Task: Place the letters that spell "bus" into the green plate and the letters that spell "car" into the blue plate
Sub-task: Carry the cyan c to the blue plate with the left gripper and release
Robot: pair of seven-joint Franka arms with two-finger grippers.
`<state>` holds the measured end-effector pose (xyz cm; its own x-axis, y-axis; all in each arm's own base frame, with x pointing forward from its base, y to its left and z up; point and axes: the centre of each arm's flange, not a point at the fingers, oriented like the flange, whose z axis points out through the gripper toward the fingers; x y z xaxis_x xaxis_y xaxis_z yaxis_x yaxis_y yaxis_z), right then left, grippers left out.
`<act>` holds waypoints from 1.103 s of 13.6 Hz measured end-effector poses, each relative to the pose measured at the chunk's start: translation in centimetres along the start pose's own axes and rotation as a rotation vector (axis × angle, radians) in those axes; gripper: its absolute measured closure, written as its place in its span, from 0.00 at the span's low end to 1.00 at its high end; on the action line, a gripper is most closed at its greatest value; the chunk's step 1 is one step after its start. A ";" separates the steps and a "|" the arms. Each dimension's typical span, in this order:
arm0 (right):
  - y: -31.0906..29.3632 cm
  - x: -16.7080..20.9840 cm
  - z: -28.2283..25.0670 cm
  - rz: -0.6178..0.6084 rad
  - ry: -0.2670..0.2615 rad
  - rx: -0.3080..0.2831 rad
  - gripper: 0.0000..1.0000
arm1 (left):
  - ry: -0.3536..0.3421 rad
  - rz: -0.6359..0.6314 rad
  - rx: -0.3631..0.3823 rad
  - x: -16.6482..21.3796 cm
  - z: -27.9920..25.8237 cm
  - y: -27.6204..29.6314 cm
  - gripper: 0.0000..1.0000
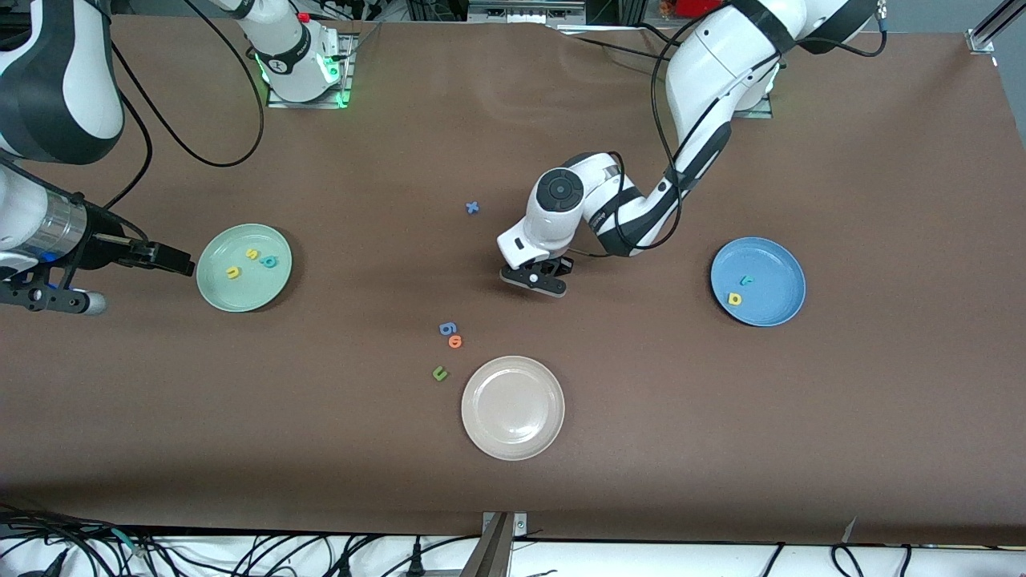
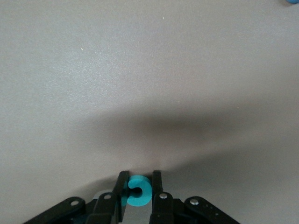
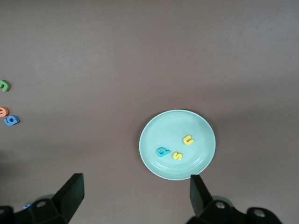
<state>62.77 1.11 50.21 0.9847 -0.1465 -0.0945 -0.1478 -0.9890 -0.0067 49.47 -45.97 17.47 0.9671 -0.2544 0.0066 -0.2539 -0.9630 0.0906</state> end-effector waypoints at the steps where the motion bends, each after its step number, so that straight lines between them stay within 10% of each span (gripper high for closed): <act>1: 0.0 0.0 0.0 0.000 0.000 -0.002 0.00 | 0.000 0.000 0.000 0.0 0.0 0.0 0.75; 15: 0.2 0.0 0.0 0.001 -0.002 -0.006 0.00 | -0.146 0.241 0.146 3.6 -8.6 -13.1 0.75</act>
<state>62.73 0.96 50.19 0.9844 -0.1469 -0.0970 -0.1477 -0.9890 -0.0002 56.39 -33.48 24.89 0.8690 -0.4765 -0.1334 -0.4851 -0.8736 -0.0400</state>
